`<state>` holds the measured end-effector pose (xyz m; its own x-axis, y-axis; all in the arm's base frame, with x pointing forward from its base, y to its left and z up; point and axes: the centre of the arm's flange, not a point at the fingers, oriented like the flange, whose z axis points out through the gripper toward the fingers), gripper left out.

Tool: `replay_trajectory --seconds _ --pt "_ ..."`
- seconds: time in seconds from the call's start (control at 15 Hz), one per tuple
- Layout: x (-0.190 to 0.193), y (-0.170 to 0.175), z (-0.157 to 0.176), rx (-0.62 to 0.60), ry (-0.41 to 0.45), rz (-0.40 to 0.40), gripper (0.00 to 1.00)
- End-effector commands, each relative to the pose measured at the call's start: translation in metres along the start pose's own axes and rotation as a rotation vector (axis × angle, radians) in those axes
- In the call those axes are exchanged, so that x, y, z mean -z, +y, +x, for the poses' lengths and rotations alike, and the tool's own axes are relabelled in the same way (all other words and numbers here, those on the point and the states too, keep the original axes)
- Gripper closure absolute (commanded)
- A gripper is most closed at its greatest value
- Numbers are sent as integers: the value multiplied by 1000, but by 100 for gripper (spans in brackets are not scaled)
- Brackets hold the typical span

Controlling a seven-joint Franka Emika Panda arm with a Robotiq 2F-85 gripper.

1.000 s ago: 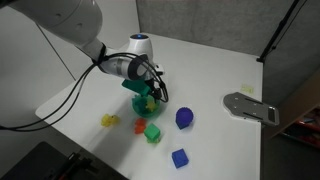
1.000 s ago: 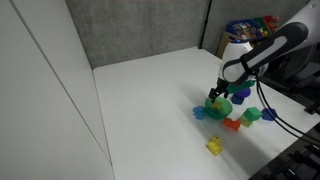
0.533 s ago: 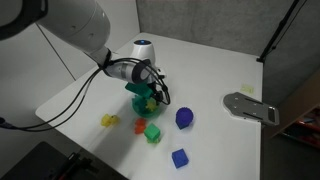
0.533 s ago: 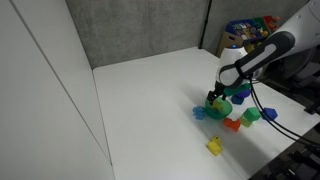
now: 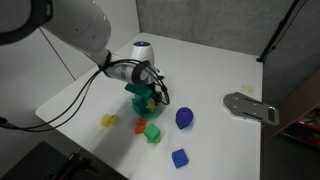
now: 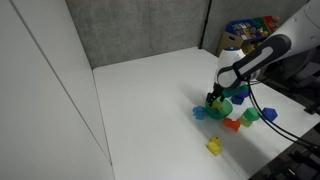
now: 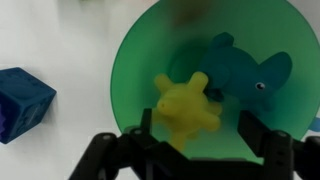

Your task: Put the star-shaped toy on the table

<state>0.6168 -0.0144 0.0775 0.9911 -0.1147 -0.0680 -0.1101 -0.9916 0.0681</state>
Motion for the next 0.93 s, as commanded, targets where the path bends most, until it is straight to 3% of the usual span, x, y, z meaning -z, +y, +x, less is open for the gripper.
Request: replay_trajectory --seconds 0.0,0.27,0.67,0.87 --pt "2 -8 3 12 -7 -17 43" --pt "13 -13 -2 7 -7 -12 74" --pt "46 -16 -4 2 19 -2 90" --pt "65 -18 -5 8 35 7 89"
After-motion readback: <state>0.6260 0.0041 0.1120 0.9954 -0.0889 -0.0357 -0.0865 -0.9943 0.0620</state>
